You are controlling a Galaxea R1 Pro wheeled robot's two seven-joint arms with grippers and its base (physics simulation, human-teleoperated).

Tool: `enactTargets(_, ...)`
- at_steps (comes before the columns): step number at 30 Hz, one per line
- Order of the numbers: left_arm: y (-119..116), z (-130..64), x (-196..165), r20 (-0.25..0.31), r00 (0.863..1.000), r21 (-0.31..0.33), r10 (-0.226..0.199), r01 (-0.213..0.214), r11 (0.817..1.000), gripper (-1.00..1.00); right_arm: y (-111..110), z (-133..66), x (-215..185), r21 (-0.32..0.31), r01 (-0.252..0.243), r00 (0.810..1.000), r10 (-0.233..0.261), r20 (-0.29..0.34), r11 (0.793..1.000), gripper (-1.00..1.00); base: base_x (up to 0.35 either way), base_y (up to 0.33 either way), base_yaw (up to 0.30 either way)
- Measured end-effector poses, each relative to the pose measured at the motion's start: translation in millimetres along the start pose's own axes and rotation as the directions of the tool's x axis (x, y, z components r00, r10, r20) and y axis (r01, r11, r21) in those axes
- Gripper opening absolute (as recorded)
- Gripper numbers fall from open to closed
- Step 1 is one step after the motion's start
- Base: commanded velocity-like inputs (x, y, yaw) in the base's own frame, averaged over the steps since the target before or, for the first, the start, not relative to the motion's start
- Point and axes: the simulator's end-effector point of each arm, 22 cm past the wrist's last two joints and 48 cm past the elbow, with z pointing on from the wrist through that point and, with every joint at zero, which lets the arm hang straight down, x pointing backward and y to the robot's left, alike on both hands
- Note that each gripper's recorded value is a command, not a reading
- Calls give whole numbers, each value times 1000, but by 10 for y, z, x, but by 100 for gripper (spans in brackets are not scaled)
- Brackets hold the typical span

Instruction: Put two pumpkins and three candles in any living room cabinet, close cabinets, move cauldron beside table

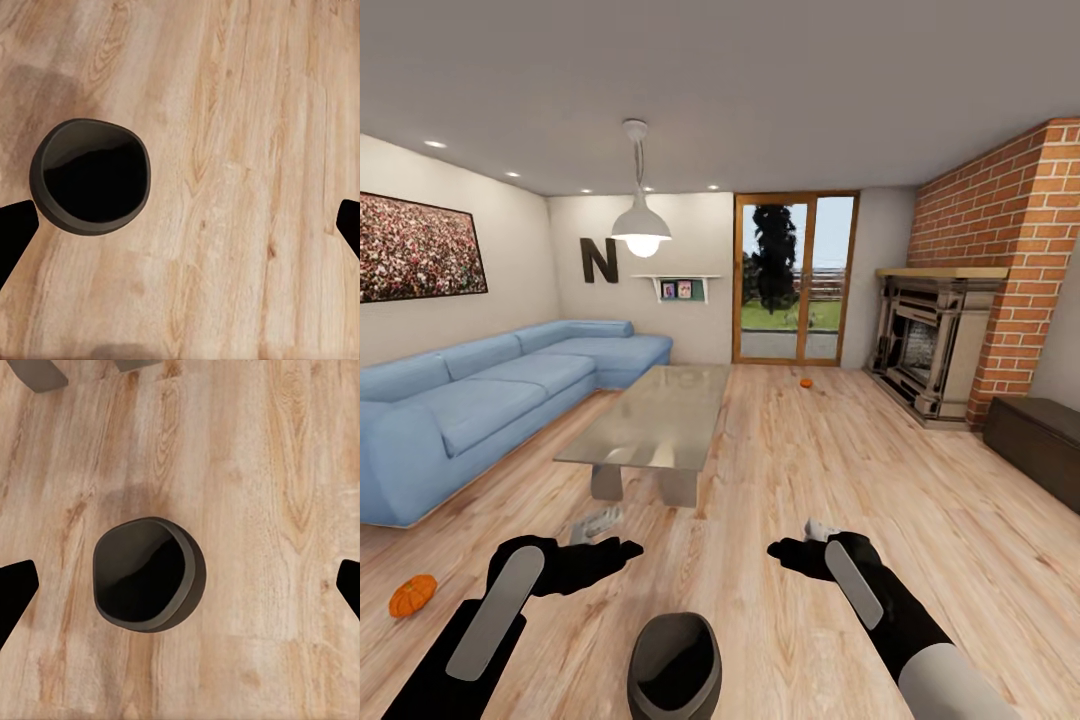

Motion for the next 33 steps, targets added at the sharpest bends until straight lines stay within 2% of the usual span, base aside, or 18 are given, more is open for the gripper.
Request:
enactTargets(20, 20, 3, 3, -1, 1000, -7, 1, -1, 1000, 100, 17, -3, -4, 1, 9, 1000, -9, 3, 1000, 100, 75, 22, 0)
enactTargets(27, 248, 162, 178, -59, 998, -60, -27, 23, 998, 100, 6, 9, 34, 11, 12, 1000, -12, -6, 1000, 100, 286, 0, 0)
enactTargets(29, 291, 183, 202, -67, 997, -71, -31, 27, 997, 100, -65, 47, 122, 35, 13, 1000, -12, -28, 999, 100, 331, 0, 0)
enactTargets(33, 328, 201, 223, -74, 997, -79, -36, 30, 996, 100, -395, 182, 510, 123, 3, 993, 12, -120, 992, 100, 316, 0, 0)
